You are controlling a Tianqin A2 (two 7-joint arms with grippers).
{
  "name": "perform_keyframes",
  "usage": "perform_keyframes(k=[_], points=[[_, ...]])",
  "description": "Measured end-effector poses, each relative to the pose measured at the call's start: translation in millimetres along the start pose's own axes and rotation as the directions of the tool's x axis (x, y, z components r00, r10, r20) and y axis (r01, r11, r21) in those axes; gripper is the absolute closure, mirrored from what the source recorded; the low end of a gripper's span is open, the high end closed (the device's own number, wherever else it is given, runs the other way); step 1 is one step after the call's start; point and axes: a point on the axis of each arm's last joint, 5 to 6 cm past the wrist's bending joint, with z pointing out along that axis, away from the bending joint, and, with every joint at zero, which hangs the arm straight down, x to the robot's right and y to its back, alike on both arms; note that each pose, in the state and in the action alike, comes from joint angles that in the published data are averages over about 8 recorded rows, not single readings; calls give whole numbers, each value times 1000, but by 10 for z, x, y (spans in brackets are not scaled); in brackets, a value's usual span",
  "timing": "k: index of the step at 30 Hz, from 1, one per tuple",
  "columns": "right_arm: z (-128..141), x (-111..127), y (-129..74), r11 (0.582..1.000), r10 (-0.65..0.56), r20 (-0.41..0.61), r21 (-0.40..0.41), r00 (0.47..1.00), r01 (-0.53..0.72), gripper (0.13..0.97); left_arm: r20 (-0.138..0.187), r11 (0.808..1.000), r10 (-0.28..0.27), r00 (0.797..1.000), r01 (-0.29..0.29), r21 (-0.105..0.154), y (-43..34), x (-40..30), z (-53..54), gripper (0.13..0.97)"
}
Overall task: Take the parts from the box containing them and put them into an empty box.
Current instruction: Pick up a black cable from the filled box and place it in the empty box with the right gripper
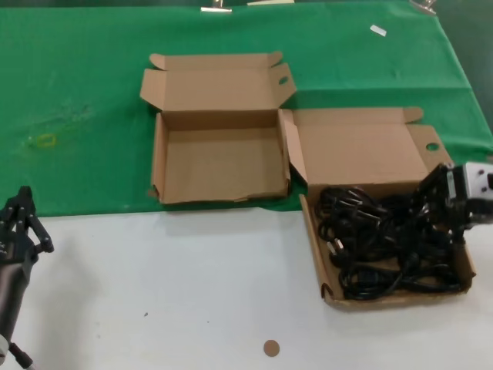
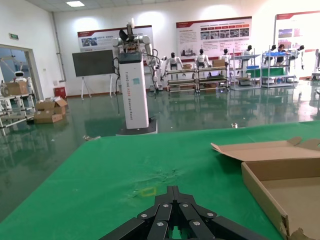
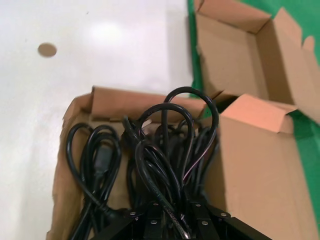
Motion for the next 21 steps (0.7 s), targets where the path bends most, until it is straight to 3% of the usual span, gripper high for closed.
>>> perform_keyframes(k=[11,21], points=[[-169,356,-279,1000,-19,-41,21,999,20,891,0,1000,0,1000,0,0,0,0,0,953],[37,672,-716,995,-73,-86,61,994,79,892,0,1000,0,1000,0,0,0,0,0,953]])
